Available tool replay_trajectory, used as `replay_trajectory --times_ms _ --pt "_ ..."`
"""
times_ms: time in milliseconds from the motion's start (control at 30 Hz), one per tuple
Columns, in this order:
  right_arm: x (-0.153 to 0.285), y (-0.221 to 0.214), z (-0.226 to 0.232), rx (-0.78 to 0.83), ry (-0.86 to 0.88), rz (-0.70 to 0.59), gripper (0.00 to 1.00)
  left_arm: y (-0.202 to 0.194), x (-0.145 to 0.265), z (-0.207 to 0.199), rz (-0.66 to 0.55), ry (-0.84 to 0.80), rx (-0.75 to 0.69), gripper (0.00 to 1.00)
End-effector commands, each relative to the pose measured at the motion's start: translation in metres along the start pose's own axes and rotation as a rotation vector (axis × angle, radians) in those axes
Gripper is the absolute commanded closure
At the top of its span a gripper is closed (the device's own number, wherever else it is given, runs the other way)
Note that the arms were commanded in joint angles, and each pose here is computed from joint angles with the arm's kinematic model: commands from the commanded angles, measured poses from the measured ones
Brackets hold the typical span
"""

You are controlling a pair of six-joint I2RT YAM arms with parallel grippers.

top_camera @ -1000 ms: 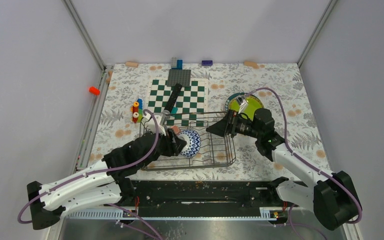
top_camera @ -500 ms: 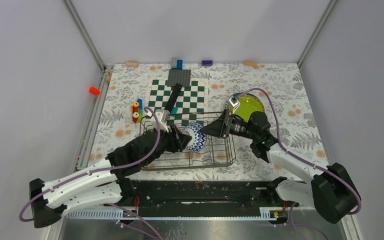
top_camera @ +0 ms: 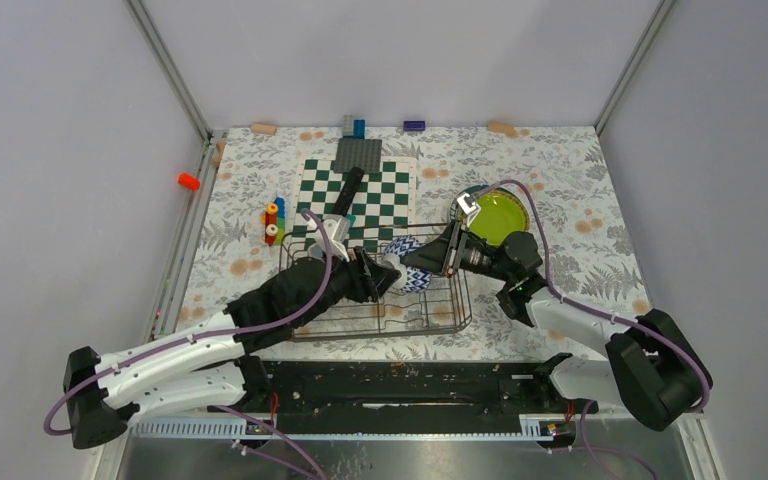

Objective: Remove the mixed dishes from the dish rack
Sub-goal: Pick up the bowl from the dish rack.

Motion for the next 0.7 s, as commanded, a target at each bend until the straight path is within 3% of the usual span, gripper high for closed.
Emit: replay_trajectory --times_ms 0,167,200,233,333,433,667 --pt "-0.001 -0.012 0.037 0.061 0.15 0.063 0.67 0.029 -0.002 -0.023 -0.093 -0.083 0.012 1.0" --pt "0.0 -0.012 0.039 0.069 0.161 0.061 0.88 0.03 -0.001 -0.019 -0.094 -0.059 0.013 0.99" --pt "0.0 -0.012 0.039 0.075 0.161 0.058 0.94 0.027 0.0 -0.014 -0.082 -0.038 0.01 0.92" --pt "0.001 -0.012 0.04 0.084 0.163 0.057 1.0 0.028 0.001 -0.012 -0.082 -0.024 0.009 0.79" --pt "0.002 -0.013 0.04 0.125 0.147 0.056 1.0 0.029 0.007 -0.003 -0.089 0.013 0.007 0.36" --pt "0.003 -0.01 0.035 0.175 0.094 0.035 1.0 0.032 0.017 0.006 -0.11 0.046 0.008 0.04" --pt "0.026 0.02 0.014 0.406 -0.222 -0.157 1.0 0.035 0.038 0.029 -0.139 0.14 -0.009 0.01"
Point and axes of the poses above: each gripper's point midway between its finger pads, its own x axis back along the fingers, its own z axis along the line the jaws close on, y = z × x, the point moved 1 cm from there along x, back along the fingers, and after that the axes turned 11 degrees about -x, right-handed, at the moved point
